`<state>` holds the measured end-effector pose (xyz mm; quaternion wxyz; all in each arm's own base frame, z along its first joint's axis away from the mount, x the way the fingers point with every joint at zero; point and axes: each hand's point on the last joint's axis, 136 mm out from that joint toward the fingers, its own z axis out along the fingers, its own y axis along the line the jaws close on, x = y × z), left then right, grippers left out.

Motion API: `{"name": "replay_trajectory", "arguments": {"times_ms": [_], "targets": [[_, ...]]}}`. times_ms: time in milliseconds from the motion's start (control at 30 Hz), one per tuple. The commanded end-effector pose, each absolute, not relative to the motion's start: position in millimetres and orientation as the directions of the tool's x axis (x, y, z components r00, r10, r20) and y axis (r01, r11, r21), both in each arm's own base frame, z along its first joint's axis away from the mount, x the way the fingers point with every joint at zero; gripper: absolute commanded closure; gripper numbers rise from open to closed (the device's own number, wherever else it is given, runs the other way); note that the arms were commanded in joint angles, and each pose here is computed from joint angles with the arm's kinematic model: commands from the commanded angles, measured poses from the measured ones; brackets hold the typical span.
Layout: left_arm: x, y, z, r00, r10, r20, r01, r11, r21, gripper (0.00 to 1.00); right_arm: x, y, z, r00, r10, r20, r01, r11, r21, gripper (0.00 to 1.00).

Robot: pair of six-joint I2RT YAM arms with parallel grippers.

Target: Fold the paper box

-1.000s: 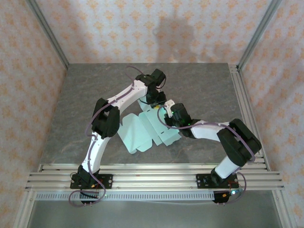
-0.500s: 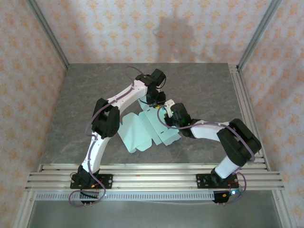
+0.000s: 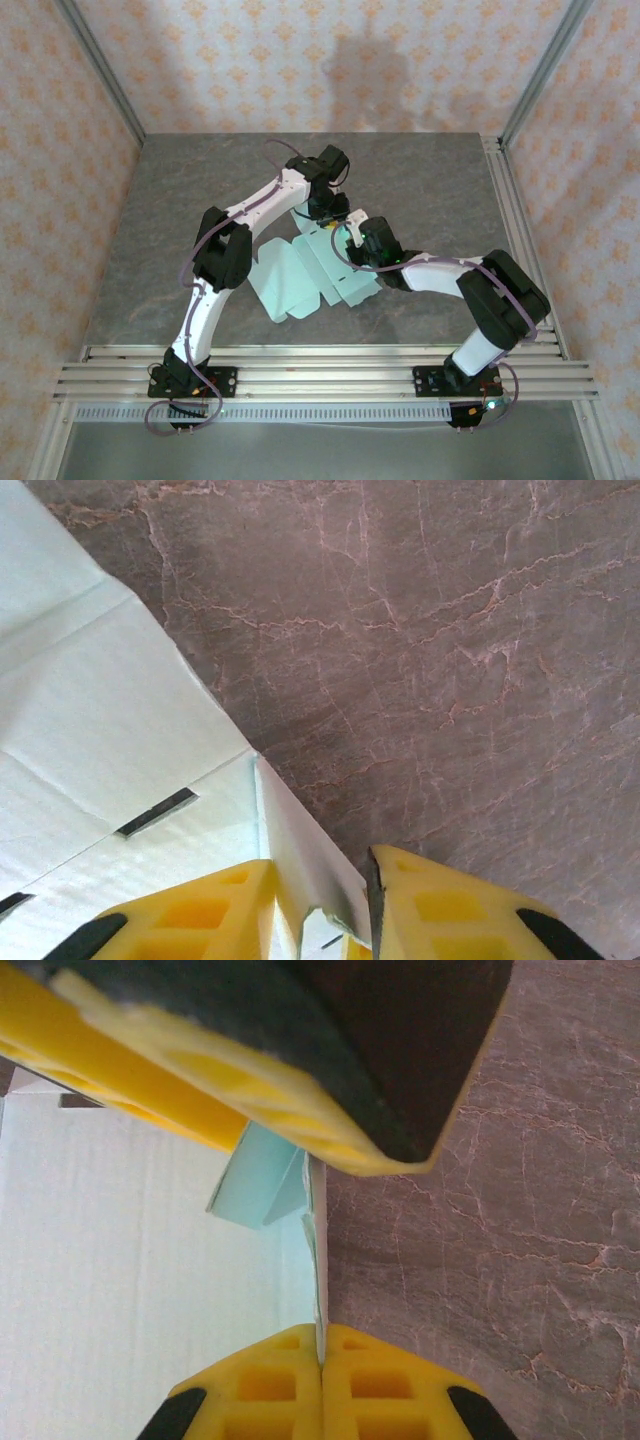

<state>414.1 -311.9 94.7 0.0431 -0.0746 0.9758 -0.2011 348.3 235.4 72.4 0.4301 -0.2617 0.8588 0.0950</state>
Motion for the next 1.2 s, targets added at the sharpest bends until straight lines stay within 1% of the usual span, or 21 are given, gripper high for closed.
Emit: {"name": "replay_trajectory", "arguments": {"times_ms": [0,67,133,167,233,267,300,400,500,667,733,767,967,1033,1167], "targets": [[415,-318,104,-0.985,-0.154,-0.073,-0.109,0.900,-0.422,0.76,353,240,82,-0.478,-0.360,-0.801,-0.532,0.845,-0.062,1.00],[415,-319,105,-0.986,-0.151,-0.073,-0.107,0.900,-0.423,0.85,353,239,81,-0.480,-0.363,-0.798,-0.534,0.843,-0.062,1.00],[415,-318,105,-0.986,-0.150,-0.072,-0.106,0.900,-0.424,0.91,352,239,81,-0.481,-0.365,-0.797,-0.534,0.843,-0.063,1.00],[415,-318,107,-0.986,-0.151,-0.074,-0.105,0.898,-0.427,0.94,352,239,80,-0.482,-0.366,-0.796,-0.533,0.844,-0.066,1.00],[416,-318,111,-0.983,-0.162,-0.090,-0.107,0.894,-0.435,0.92,352,237,81,-0.482,-0.365,-0.797,-0.527,0.847,-0.069,1.00],[418,-318,116,-0.980,-0.173,-0.103,-0.110,0.889,-0.444,0.85,353,236,81,-0.482,-0.365,-0.796,-0.523,0.849,-0.073,1.00],[420,-316,121,-0.975,-0.185,-0.121,-0.112,0.887,-0.449,0.75,353,234,80,-0.485,-0.361,-0.796,-0.515,0.854,-0.074,1.00],[425,-308,135,-0.959,-0.226,-0.169,-0.126,0.879,-0.459,0.50,356,231,80,-0.496,-0.347,-0.796,-0.496,0.866,-0.068,1.00],[430,-291,152,-0.937,-0.267,-0.224,-0.142,0.879,-0.456,0.33,357,228,79,-0.509,-0.335,-0.793,-0.482,0.874,-0.060,1.00],[433,-256,182,-0.891,-0.310,-0.331,-0.145,0.886,-0.441,0.16,358,225,76,-0.533,-0.328,-0.780,-0.461,0.886,-0.058,1.00],[433,-244,187,-0.881,-0.311,-0.358,-0.138,0.890,-0.434,0.02,359,224,75,-0.543,-0.332,-0.771,-0.456,0.888,-0.061,1.00],[431,-237,198,-0.869,-0.310,-0.385,-0.124,0.891,-0.437,0.00,360,223,74,-0.549,-0.333,-0.766,-0.451,0.890,-0.064,1.00],[418,-192,204,-0.828,-0.292,-0.478,-0.118,0.925,-0.361,0.00,365,220,71,-0.592,-0.345,-0.728,-0.421,0.903,-0.085,1.00],[413,-179,200,-0.824,-0.305,-0.477,-0.137,0.925,-0.355,0.00,367,216,66,-0.613,-0.361,-0.703,-0.407,0.907,-0.110,1.00],[401,-158,183,-0.829,-0.351,-0.436,-0.186,0.907,-0.377,0.00,370,211,61,-0.638,-0.387,-0.666,-0.384,0.909,-0.161,1.00]]}}
